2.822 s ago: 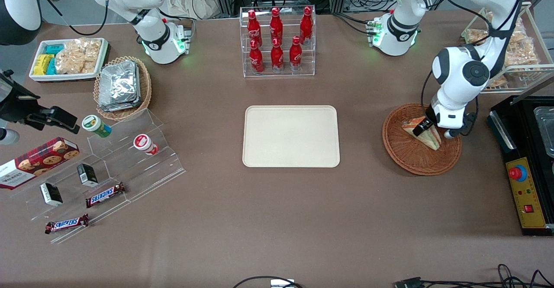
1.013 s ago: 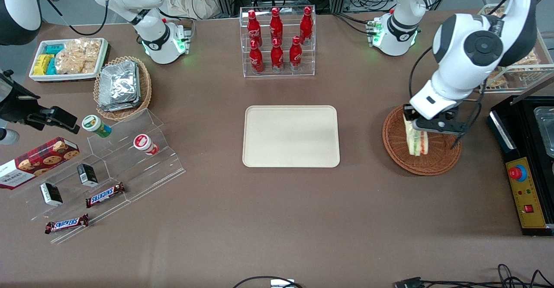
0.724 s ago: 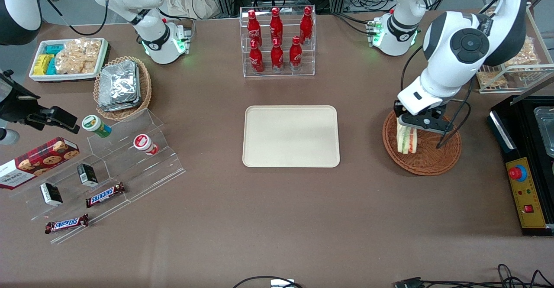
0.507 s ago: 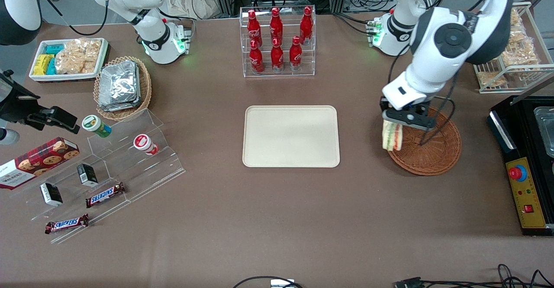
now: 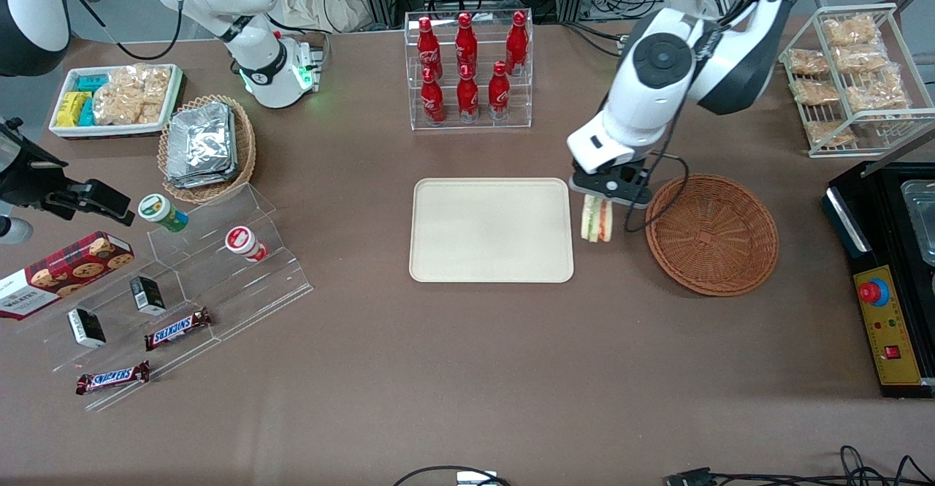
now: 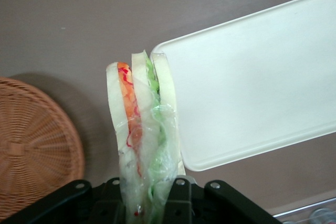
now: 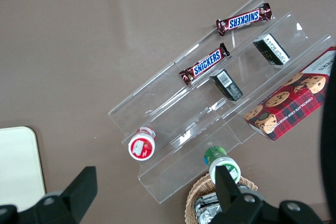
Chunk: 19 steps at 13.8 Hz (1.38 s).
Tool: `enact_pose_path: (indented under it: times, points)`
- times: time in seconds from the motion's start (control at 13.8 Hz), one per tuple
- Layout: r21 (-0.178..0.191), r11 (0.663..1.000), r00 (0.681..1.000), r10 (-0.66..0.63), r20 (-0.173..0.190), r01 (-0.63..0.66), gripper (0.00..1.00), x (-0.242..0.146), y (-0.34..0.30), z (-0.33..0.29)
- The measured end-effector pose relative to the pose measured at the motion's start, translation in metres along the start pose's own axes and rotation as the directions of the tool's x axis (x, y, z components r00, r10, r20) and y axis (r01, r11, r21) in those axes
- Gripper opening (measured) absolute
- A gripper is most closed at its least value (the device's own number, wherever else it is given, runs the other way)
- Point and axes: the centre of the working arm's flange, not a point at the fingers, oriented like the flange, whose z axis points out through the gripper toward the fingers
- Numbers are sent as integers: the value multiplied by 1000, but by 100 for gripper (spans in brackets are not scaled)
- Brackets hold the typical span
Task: Place sandwich from basket to tray
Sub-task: 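Carry the sandwich with the left gripper over the cream tray, then lower the sandwich onto the tray and open the left gripper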
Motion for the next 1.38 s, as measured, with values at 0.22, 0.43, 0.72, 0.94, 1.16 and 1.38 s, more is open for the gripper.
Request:
enact_pose_path:
  times: [0.22, 0.43, 0.72, 0.94, 1.16, 1.38]
  points:
    - [-13, 999, 999, -33, 20, 33, 17, 17, 38, 25]
    - [-29, 998, 999, -50, 19, 50, 17, 24, 57, 56]
    - [-5, 997, 997, -80, -24, 79, 17, 24, 68, 97]
    - [10, 996, 996, -90, -27, 90, 17, 11, 74, 133]
    - [33, 998, 998, -59, -19, 60, 17, 3, 84, 159]
    - [82, 996, 999, -46, -13, 47, 17, -6, 90, 184]
